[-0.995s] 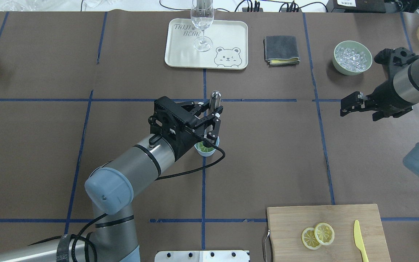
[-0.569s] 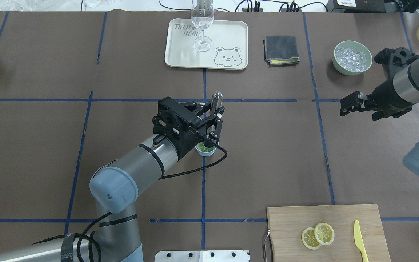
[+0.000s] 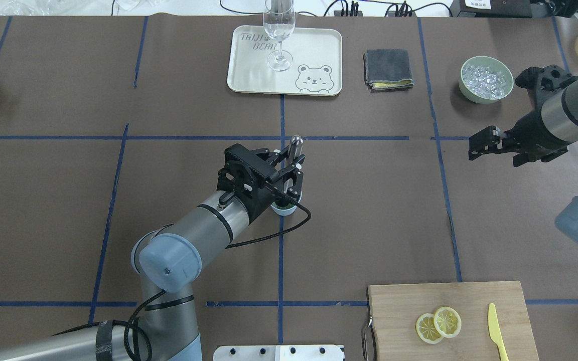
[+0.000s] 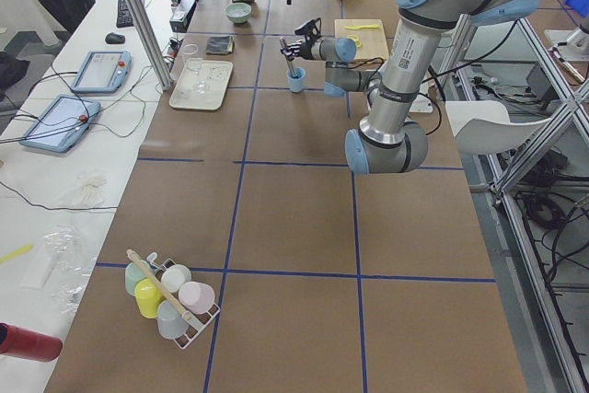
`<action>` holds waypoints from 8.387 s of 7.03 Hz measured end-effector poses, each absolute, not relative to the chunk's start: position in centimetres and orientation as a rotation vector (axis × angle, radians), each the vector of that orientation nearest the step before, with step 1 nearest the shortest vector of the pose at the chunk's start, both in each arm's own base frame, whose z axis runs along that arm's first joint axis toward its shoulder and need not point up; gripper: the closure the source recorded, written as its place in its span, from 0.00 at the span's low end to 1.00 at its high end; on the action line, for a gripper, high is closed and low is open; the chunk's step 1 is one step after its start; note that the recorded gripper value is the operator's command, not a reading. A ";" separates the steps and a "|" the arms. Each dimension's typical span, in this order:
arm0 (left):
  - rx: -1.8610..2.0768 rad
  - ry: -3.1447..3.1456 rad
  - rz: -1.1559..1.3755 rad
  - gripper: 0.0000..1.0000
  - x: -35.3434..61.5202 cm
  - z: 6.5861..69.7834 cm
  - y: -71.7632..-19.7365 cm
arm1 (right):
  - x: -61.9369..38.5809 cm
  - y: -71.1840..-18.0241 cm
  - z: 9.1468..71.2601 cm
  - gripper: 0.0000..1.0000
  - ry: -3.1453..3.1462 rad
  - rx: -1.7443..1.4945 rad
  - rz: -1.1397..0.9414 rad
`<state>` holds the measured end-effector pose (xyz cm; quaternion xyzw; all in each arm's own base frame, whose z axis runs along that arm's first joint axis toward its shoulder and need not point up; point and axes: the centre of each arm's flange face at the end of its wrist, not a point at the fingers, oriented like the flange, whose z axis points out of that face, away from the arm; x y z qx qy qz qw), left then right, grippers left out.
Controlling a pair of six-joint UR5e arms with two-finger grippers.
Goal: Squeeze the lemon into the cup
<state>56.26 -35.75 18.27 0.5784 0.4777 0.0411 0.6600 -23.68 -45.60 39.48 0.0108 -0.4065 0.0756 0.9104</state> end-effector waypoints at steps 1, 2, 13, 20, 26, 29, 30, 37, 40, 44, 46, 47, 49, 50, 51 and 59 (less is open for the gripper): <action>1.307 1.079 0.095 1.00 56.4 18.4 -35.8 | -23.7 -45.6 39.5 0.00 -0.838 0.022 0.157; 1.306 1.076 0.098 1.00 56.4 18.5 -35.8 | -23.7 -45.6 39.5 0.00 -0.839 0.022 0.157; 1.316 0.957 0.294 1.00 46.4 9.6 -41.1 | -23.0 -44.8 38.6 0.00 -0.854 0.027 0.164; 0.443 0.849 0.149 1.00 31.5 27.6 -51.4 | -21.9 -43.3 39.0 0.00 -0.850 0.021 0.172; -0.043 0.696 -0.080 1.00 27.8 48.4 -49.9 | -21.8 -43.3 39.5 0.00 -0.842 0.020 0.167; -0.009 0.691 0.039 1.00 28.5 51.9 -50.5 | -21.8 -43.2 39.3 0.00 -0.845 0.020 0.172; -0.013 0.691 0.042 1.00 28.5 52.2 -50.5 | -21.7 -43.1 39.2 0.00 -0.847 0.020 0.173; -0.050 0.678 0.040 1.00 29.1 54.1 -50.7 | -21.9 -43.2 39.4 0.00 -0.844 0.016 0.174; -0.056 0.675 0.062 0.98 30.1 54.3 -50.3 | -21.9 -43.2 39.4 0.00 -0.844 0.015 0.175; -0.065 0.674 0.070 0.00 30.7 54.5 -50.0 | -21.9 -43.2 39.4 0.00 -0.844 0.015 0.175; -0.067 0.674 0.064 0.00 30.7 54.5 -50.0 | -21.9 -43.2 39.3 0.00 -0.845 0.016 0.174; -0.066 0.675 0.064 0.00 30.7 54.4 -50.0 | -21.9 -43.2 39.3 0.00 -0.845 0.016 0.174; -0.036 0.697 0.073 0.00 30.3 52.1 -49.8 | -21.7 -43.2 39.3 0.00 -0.846 0.019 0.171; 0.006 0.723 0.078 0.00 29.2 49.7 -49.7 | -21.2 -43.3 39.6 0.00 -0.842 0.023 0.169; 0.059 0.753 0.059 0.00 26.7 47.0 -50.3 | -20.1 -43.5 40.3 0.00 -0.835 0.031 0.158; 0.188 0.810 0.113 0.00 -5.4 56.3 -49.9 | 2.3 -47.7 61.3 0.00 -0.832 0.061 -0.067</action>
